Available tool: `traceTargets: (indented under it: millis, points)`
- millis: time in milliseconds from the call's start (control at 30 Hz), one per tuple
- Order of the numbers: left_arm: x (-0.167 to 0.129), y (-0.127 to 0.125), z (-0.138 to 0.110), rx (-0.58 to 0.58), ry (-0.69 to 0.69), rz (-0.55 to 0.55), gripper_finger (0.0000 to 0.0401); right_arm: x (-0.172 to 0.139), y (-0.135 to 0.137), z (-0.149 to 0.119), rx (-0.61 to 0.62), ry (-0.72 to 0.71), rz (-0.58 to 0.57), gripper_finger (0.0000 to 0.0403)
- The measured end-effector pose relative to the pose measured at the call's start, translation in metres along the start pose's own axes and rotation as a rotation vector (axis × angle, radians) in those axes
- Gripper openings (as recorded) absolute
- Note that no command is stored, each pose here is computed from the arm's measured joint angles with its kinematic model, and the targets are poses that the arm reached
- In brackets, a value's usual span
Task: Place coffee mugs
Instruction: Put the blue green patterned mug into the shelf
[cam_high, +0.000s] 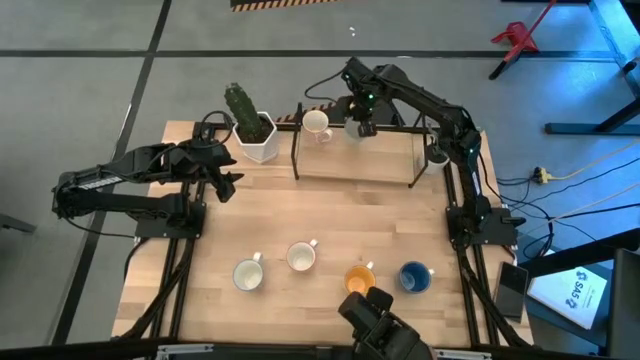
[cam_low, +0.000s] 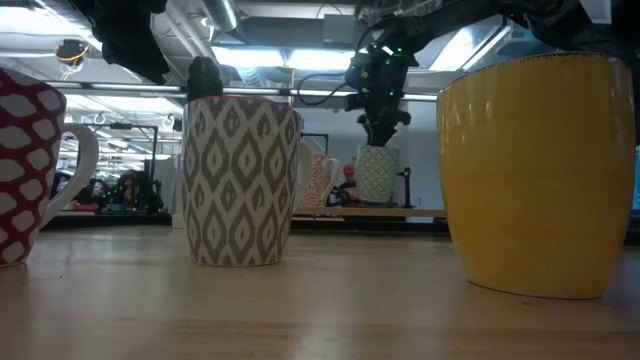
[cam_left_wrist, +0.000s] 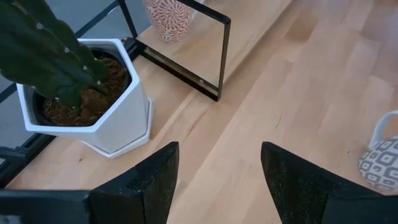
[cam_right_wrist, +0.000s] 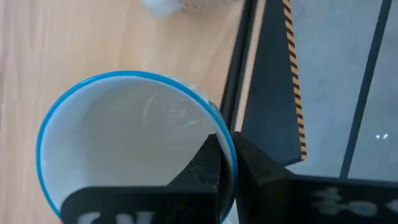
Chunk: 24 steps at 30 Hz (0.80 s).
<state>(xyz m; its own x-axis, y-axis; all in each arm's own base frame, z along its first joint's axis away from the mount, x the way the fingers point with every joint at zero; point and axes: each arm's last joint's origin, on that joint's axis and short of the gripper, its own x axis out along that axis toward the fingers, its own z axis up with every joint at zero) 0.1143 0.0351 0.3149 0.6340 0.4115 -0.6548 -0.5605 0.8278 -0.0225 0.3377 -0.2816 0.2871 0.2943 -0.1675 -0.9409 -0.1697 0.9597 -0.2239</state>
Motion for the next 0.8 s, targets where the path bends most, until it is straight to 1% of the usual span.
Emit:
traceTargets:
  millis: [133, 267, 700, 800]
  points:
    - [0.0, 0.0, 0.0, 0.0, 0.0, 0.0, 0.0222, 0.0, -0.002, -0.003, 0.006, -0.006, 0.005, 0.0]
    - [0.0, 0.0, 0.0, -0.004, 0.0, 0.0, 0.0222, 0.007, -0.001, -0.004, 0.007, -0.002, 0.011, 0.0]
    - [0.0, 0.0, 0.0, -0.006, -0.001, 0.001, 0.0222, 0.008, -0.003, -0.007, 0.016, 0.002, 0.011, 0.0006]
    - [0.0, 0.0, 0.0, -0.006, 0.0, 0.001, 0.0222, 0.011, 0.0, -0.009, 0.016, 0.016, 0.033, 0.0008]
